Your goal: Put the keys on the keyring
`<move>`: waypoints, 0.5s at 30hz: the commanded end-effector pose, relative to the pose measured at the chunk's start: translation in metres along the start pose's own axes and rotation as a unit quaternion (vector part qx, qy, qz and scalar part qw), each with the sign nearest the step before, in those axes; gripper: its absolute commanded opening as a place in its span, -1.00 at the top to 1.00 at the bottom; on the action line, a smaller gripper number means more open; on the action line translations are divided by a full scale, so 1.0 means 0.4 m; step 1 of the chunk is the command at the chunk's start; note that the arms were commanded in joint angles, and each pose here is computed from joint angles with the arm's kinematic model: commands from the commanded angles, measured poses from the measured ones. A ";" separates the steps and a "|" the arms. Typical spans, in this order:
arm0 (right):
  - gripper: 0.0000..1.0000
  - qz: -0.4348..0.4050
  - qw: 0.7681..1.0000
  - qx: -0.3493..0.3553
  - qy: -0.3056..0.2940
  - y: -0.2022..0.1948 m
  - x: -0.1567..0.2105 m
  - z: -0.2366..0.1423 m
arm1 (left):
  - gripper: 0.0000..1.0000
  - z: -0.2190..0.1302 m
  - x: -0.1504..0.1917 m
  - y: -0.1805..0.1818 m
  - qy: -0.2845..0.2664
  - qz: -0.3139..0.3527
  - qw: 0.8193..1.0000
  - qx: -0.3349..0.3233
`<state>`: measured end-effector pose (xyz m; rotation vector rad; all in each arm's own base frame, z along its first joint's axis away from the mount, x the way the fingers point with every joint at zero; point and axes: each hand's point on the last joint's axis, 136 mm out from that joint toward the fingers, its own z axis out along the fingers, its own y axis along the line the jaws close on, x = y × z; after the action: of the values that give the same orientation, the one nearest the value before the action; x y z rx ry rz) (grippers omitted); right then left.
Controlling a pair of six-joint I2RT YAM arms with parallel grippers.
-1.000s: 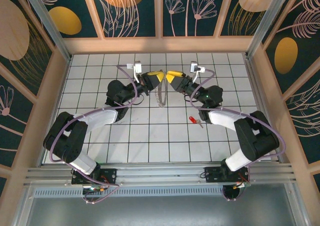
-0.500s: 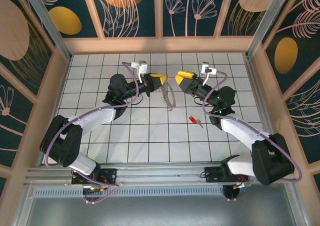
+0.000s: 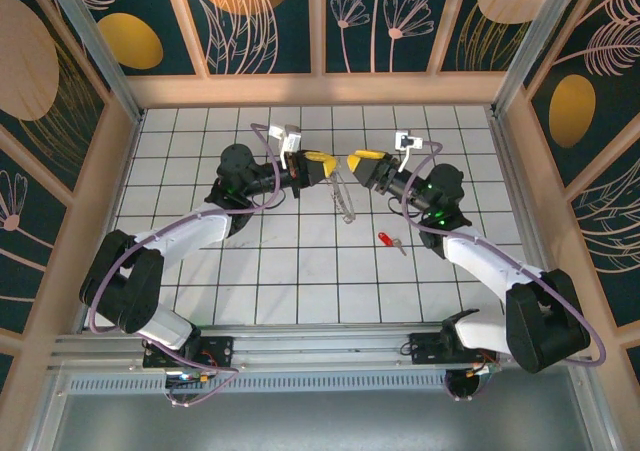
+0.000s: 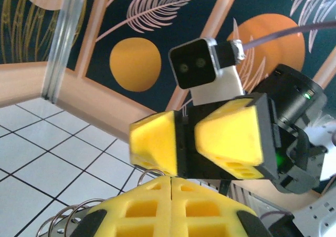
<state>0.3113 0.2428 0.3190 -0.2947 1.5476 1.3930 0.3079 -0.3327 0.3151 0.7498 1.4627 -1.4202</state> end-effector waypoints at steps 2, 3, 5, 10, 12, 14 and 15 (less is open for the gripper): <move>-0.10 -0.050 0.998 -0.024 0.014 0.039 -0.023 -0.009 | 1.00 0.009 -0.057 -0.069 -0.001 0.057 0.997 0.054; -0.10 -0.054 0.998 -0.025 0.015 0.040 -0.022 -0.013 | 1.00 0.010 -0.056 -0.071 0.001 0.058 0.997 0.058; -0.08 -0.060 0.997 -0.035 0.014 0.043 -0.021 -0.027 | 1.00 0.013 -0.054 -0.078 0.006 0.057 0.996 0.070; -0.05 -0.071 0.995 -0.061 0.023 0.055 -0.008 -0.043 | 1.00 0.019 -0.054 -0.097 0.024 0.060 0.993 0.098; -0.03 -0.073 0.995 -0.068 0.022 0.061 -0.007 -0.044 | 1.00 0.021 -0.052 -0.099 0.029 0.061 0.992 0.104; 0.02 -0.076 0.994 -0.077 0.018 0.071 -0.009 -0.048 | 1.00 0.025 -0.051 -0.101 0.034 0.062 0.991 0.111; 0.03 -0.077 0.994 -0.077 0.016 0.072 -0.010 -0.050 | 1.00 0.027 -0.050 -0.101 0.035 0.062 0.991 0.115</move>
<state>0.2979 0.2351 0.3189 -0.4433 1.5156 1.3919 0.2874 -0.3421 0.3401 0.9486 1.3621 -1.4884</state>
